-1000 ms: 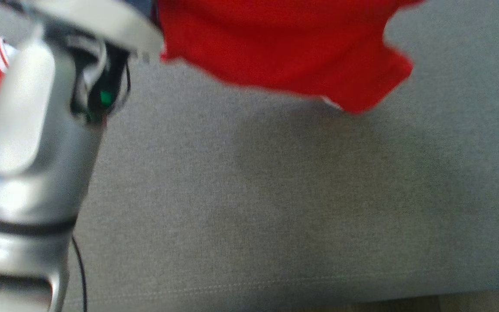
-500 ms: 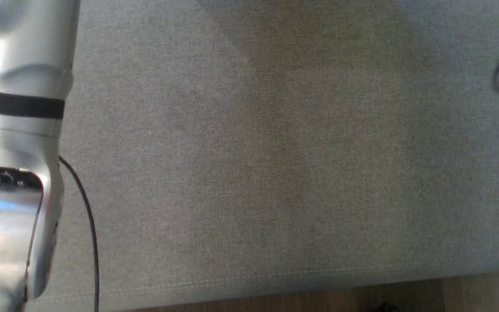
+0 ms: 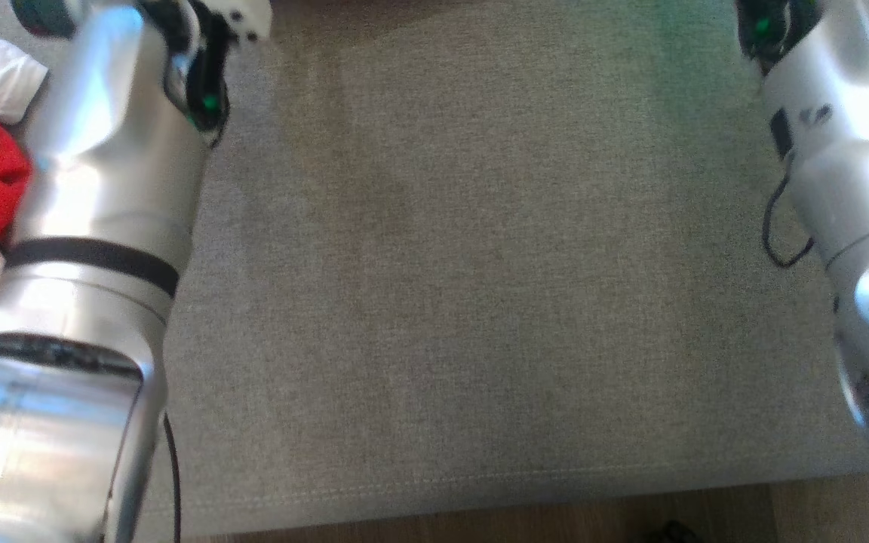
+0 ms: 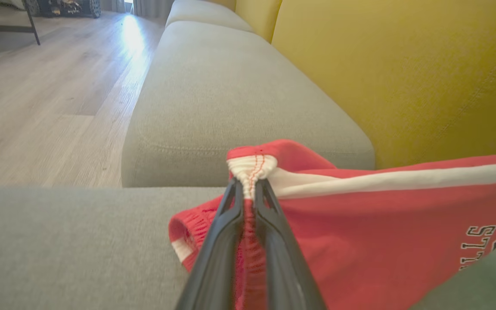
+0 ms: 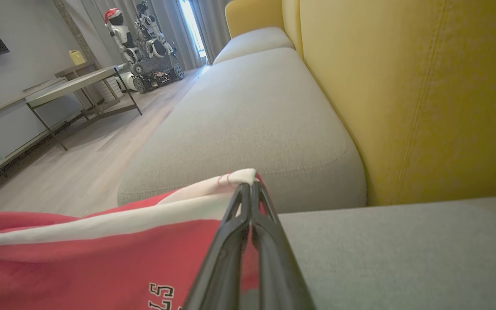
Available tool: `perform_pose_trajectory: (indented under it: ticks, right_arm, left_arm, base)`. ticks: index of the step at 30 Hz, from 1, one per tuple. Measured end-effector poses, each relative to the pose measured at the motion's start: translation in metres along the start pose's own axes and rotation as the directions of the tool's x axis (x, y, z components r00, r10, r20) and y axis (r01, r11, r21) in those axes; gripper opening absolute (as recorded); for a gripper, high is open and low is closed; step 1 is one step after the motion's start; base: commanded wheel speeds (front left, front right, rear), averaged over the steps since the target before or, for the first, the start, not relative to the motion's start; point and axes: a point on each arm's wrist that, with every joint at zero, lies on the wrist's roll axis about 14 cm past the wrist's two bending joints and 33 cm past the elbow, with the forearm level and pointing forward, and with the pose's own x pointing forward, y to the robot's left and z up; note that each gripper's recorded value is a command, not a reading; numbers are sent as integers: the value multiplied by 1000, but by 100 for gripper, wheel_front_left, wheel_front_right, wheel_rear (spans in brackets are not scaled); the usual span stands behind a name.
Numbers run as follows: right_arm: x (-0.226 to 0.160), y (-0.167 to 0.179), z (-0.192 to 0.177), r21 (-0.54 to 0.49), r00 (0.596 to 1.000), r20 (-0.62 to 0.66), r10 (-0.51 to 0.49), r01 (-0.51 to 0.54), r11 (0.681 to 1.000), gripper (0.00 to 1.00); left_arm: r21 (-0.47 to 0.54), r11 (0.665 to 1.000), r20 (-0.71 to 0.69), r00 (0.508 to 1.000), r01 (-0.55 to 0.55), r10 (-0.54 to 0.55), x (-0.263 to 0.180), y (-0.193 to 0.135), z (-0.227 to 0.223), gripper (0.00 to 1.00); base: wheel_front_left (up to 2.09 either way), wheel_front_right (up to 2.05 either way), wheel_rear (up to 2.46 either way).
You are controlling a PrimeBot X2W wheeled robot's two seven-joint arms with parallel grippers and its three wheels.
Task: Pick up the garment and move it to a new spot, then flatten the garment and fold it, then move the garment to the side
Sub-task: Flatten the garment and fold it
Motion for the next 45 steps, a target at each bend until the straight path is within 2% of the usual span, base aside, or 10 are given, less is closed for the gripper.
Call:
perform_pose_trajectory:
  ticks: [6,15,19,25,29,35,40,45]
  right_arm:
    - [-23,17,-48,56,998,-59,37,-33,998,0]
    - [-100,13,-104,137,996,-83,34,-22,990,0]
    - [-128,10,-108,170,998,-57,26,-16,985,0]
    - [-193,-5,-124,237,999,-28,-36,41,971,0]
    - [-239,-2,-140,247,995,-86,-51,71,967,0]
    - [-296,11,-143,274,986,-146,-85,123,954,0]
    - [-330,13,-138,272,976,-185,-117,165,948,0]
    - [-346,3,-131,253,967,-198,-159,207,945,0]
  left_arm:
    - [-34,999,-17,1000,5,-5,-23,-4,-19,0]
    - [-111,993,7,999,43,-42,-98,-28,-43,0]
    - [-137,990,38,999,44,-39,-125,-33,-42,0]
    - [-125,991,51,998,45,-39,-173,-41,-51,0]
    - [-122,992,77,997,36,-26,-200,-42,-47,0]
    - [-127,992,13,1000,-6,8,-247,-42,-72,0]
    - [-153,987,-33,999,-45,41,-274,-41,-80,0]
    - [-175,982,-89,995,-68,53,-290,-43,-86,0]
  base:
    - [0,0,0]
    - [0,0,0]
    - [0,0,0]
    - [0,0,0]
    - [0,0,0]
    - [0,0,0]
    - [0,0,0]
    - [0,0,0]
